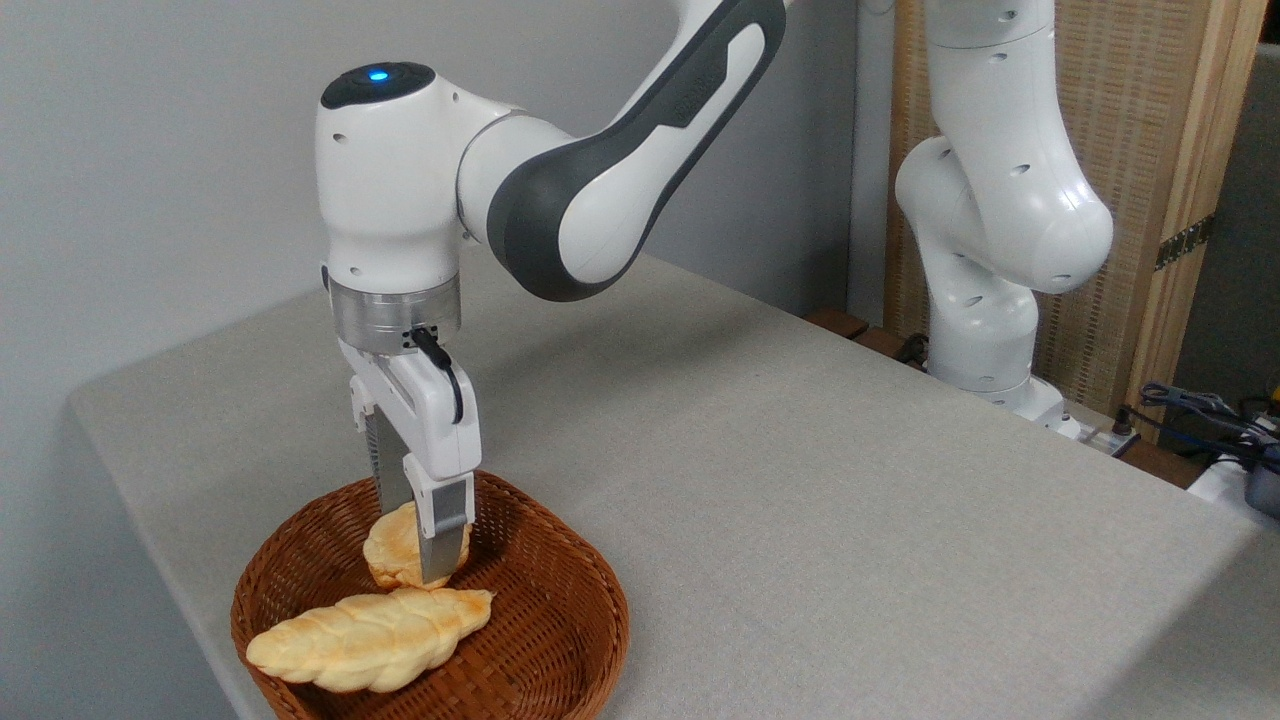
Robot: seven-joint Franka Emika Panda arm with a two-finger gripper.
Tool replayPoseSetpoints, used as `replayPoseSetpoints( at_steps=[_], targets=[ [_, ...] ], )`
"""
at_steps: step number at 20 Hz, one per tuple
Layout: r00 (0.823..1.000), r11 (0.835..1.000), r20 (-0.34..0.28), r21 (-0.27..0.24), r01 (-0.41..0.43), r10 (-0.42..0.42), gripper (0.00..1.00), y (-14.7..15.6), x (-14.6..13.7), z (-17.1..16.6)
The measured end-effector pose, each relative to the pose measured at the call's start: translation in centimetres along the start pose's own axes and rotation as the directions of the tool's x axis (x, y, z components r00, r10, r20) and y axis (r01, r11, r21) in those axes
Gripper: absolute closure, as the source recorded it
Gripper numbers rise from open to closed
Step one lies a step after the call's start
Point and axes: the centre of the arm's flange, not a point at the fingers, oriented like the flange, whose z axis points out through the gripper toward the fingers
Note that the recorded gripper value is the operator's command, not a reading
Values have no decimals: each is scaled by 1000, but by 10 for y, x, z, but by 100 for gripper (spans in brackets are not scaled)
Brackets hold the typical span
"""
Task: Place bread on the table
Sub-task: 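Close the gripper on the small round bun, then lift the held bun up out of the basket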
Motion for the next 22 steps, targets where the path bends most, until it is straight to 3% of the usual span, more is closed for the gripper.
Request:
replayPoseSetpoints(
  at_steps=[8, 9, 15, 19, 21, 22],
  targets=[
    [1000, 1000, -2, 2, 0, 0, 69, -1, 0, -1],
    [1000, 1000, -6, 5, 0, 0, 65, -2, 1, -4],
    [998, 999, -65, 39, 13, -10, 63, -4, -6, -72],
    [999, 998, -7, -52, 37, -38, 58, 6, -43, -124],
    [999, 993, 39, -110, 42, -38, 41, 17, -54, -133],
    [997, 989, 67, -140, 49, -40, 38, 22, -58, -132]
  ],
)
